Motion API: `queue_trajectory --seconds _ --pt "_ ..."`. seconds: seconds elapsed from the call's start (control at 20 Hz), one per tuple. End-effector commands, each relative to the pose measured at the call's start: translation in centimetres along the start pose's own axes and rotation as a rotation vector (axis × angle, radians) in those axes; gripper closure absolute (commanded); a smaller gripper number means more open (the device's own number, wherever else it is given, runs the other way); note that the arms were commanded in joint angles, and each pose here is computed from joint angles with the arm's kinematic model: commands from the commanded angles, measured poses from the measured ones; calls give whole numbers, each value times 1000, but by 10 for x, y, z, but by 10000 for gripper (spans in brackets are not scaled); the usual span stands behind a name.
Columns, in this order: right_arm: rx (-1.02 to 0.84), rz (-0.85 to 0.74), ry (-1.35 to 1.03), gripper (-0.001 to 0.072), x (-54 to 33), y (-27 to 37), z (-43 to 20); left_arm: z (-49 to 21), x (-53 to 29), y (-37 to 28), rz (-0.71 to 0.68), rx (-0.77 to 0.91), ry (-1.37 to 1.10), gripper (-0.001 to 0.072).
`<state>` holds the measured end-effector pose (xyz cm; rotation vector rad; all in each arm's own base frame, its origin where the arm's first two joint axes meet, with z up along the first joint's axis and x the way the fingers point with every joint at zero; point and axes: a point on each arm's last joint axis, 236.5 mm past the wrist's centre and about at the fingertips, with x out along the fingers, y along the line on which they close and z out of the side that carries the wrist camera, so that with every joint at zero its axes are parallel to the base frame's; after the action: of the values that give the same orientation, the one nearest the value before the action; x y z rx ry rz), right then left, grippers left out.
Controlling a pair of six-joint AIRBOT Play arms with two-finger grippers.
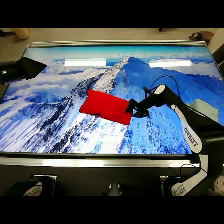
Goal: Fold the shirts.
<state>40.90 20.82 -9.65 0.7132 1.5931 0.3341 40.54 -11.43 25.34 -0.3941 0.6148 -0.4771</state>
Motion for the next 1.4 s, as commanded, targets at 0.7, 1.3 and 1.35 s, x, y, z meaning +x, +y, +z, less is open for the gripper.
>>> queue_trajectory --seconds 0.7,1.3,1.35 --pt "355 262 -727 689 -426 -145 64 -1 2 6 20 4 -4 683" --pt "673 -127 -473 688 -434 -250 -94 1 3 11 36 38 -11 682" --pt "731 -228 -459 689 -435 -268 -112 4 3 13 42 37 -23 682"
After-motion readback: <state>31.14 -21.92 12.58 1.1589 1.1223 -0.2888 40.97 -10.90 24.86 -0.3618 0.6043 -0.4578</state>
